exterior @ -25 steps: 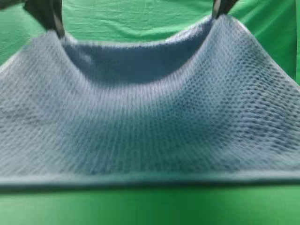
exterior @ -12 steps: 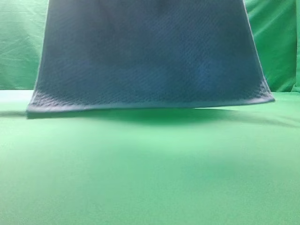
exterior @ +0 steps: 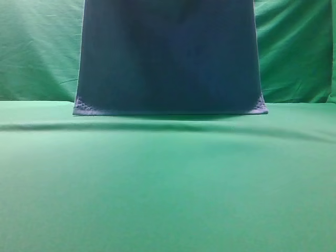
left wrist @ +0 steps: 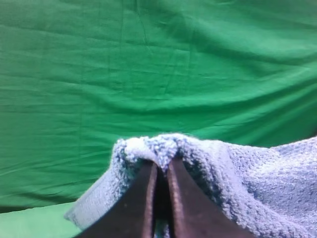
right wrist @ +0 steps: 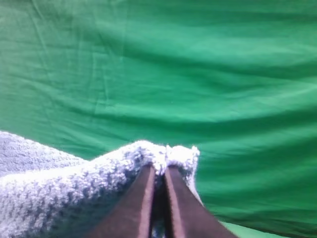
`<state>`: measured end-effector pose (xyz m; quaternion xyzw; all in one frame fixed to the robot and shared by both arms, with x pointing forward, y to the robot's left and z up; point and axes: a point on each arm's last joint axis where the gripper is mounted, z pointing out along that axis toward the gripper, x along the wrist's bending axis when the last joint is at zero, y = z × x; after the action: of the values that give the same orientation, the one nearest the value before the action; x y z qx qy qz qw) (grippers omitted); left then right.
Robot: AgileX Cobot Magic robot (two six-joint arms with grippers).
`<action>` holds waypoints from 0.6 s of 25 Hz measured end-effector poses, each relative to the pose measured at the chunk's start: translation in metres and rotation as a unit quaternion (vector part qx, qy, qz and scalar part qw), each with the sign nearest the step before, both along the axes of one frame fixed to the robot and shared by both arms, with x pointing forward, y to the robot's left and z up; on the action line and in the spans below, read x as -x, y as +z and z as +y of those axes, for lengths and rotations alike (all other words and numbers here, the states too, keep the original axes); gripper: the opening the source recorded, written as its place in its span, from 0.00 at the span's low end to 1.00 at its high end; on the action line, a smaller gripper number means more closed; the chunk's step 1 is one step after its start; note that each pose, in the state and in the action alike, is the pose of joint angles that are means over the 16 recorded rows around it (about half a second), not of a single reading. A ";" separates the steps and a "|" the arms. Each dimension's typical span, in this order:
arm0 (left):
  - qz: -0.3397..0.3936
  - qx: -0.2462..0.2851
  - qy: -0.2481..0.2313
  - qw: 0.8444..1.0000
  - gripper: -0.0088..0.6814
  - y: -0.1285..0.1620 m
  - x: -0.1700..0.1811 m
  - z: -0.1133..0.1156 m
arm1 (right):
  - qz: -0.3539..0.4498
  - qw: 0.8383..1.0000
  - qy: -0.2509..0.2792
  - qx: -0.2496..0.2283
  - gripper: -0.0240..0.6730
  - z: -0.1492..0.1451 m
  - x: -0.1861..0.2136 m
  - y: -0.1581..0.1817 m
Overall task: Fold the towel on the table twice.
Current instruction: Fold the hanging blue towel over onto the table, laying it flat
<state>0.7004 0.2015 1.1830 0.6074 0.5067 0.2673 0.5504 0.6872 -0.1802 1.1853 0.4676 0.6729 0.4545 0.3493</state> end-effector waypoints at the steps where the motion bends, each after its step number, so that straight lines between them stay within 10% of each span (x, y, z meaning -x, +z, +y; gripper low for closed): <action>1: 0.003 -0.002 -0.002 1.000 0.01 -0.002 -0.001 0.000 | 0.007 1.000 0.001 0.004 0.03 0.000 -0.001 -0.003; 15: 0.112 -0.060 0.009 0.992 0.01 -0.009 0.018 0.004 | 0.125 0.991 0.024 0.046 0.03 -0.006 0.034 0.000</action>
<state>0.6826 0.2059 1.1745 0.6610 0.5537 0.2321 0.4502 0.6532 -0.1865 1.1855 0.4881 0.7423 0.3691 0.2728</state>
